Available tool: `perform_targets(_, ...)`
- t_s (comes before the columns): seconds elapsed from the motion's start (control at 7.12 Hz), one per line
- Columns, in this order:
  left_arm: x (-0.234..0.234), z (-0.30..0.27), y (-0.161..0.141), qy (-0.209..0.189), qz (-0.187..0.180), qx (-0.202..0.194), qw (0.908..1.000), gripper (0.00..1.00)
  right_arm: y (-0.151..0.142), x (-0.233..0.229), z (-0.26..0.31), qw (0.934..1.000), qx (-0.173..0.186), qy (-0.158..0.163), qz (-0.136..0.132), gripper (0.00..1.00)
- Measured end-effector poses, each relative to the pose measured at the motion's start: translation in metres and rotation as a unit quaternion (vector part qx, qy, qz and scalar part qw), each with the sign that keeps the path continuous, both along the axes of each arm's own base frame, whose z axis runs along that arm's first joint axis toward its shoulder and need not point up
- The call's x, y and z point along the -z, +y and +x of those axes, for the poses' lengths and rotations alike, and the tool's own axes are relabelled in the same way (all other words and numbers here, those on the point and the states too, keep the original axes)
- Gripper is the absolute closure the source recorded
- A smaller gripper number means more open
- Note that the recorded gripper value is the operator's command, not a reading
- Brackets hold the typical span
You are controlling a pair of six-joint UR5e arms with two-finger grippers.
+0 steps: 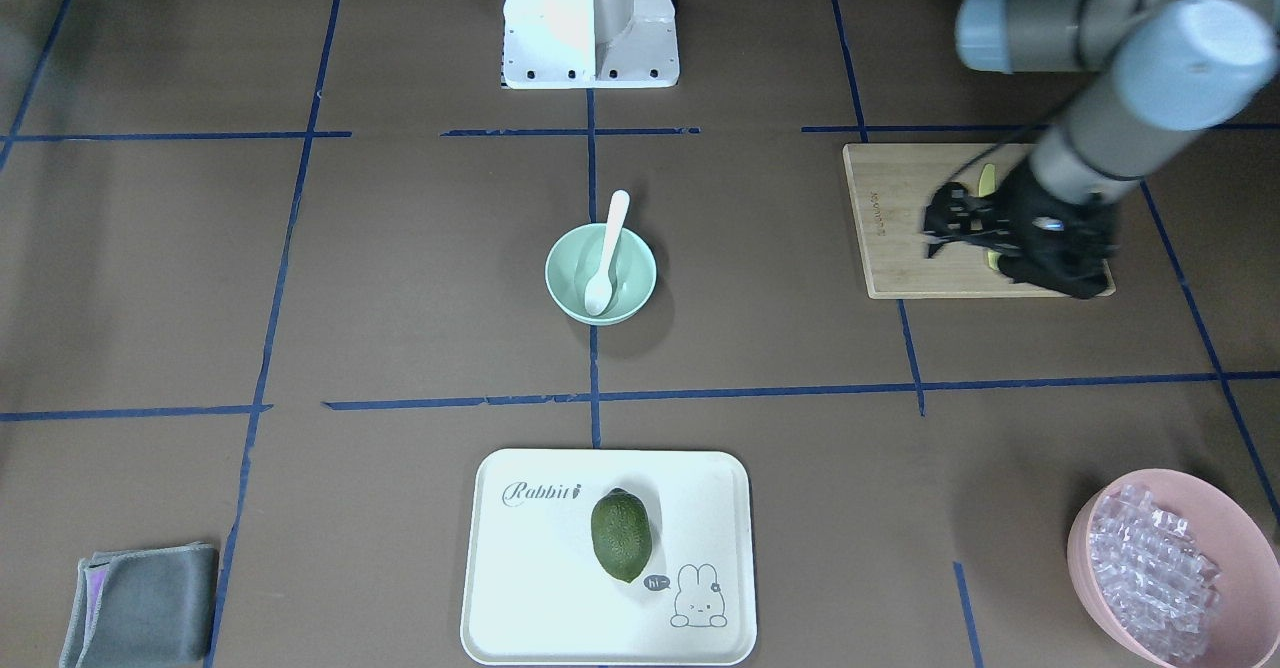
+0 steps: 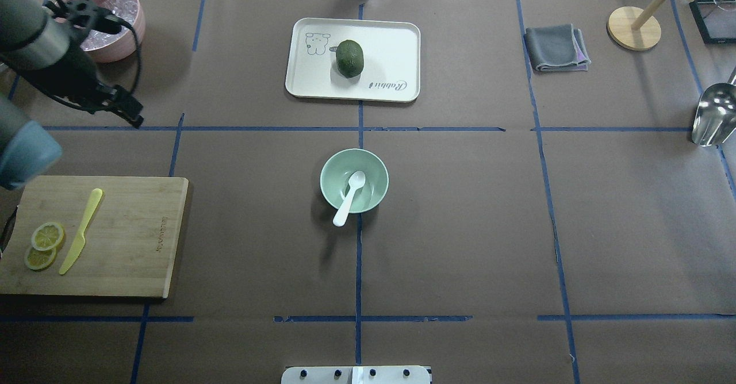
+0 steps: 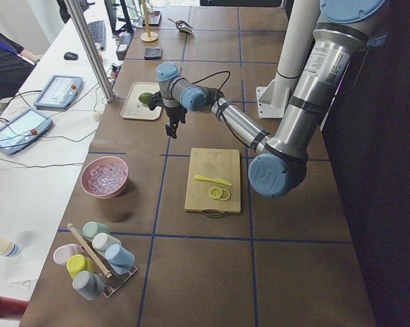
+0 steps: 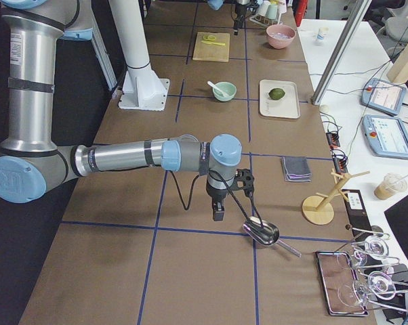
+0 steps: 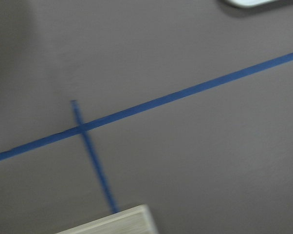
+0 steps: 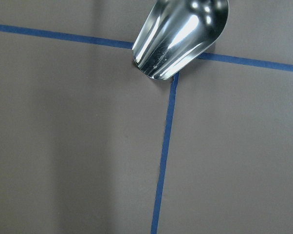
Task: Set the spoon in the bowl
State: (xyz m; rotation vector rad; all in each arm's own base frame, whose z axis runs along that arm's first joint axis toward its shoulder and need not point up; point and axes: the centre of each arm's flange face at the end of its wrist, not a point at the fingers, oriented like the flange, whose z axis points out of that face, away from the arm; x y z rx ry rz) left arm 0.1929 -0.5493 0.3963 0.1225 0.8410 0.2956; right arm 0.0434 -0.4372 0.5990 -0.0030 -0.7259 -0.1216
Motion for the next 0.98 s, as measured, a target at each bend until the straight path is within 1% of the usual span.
perform_targets(0.14,-0.041,-0.071,-0.001,0.003,-0.006,0.018,0.9998,0.0,0.0,0.0,0.0,1.0,-0.003,0.0,-0.003,0.0)
perform_targets(0.28,-0.074,-0.125,0.004,0.001,-0.009,0.03,0.9995,0.0,0.0,0.0,0.001,1.0,-0.004,0.0,-0.003,0.0)
perform_targets(0.42,-0.102,-0.167,0.008,-0.005,-0.008,0.032,0.9995,0.0,0.0,0.0,0.0,1.0,-0.004,0.001,-0.003,0.0)
perform_targets(0.56,-0.128,-0.203,0.012,-0.012,-0.011,0.032,0.9994,0.0,-0.001,0.0,0.0,1.0,-0.004,0.001,-0.002,0.0)
perform_targets(0.7,-0.164,-0.237,0.023,-0.015,-0.028,0.041,0.9987,0.0,-0.001,0.0,0.0,1.0,-0.004,0.001,-0.001,0.0)
perform_targets(0.84,-0.199,-0.261,0.044,-0.016,-0.052,0.053,0.9971,0.0,-0.001,0.0,0.0,1.0,-0.003,0.001,-0.001,0.0)
perform_targets(0.98,-0.222,-0.277,0.064,-0.014,-0.056,0.066,0.9962,0.0,-0.001,0.0,0.001,1.0,-0.003,0.001,-0.001,0.0)
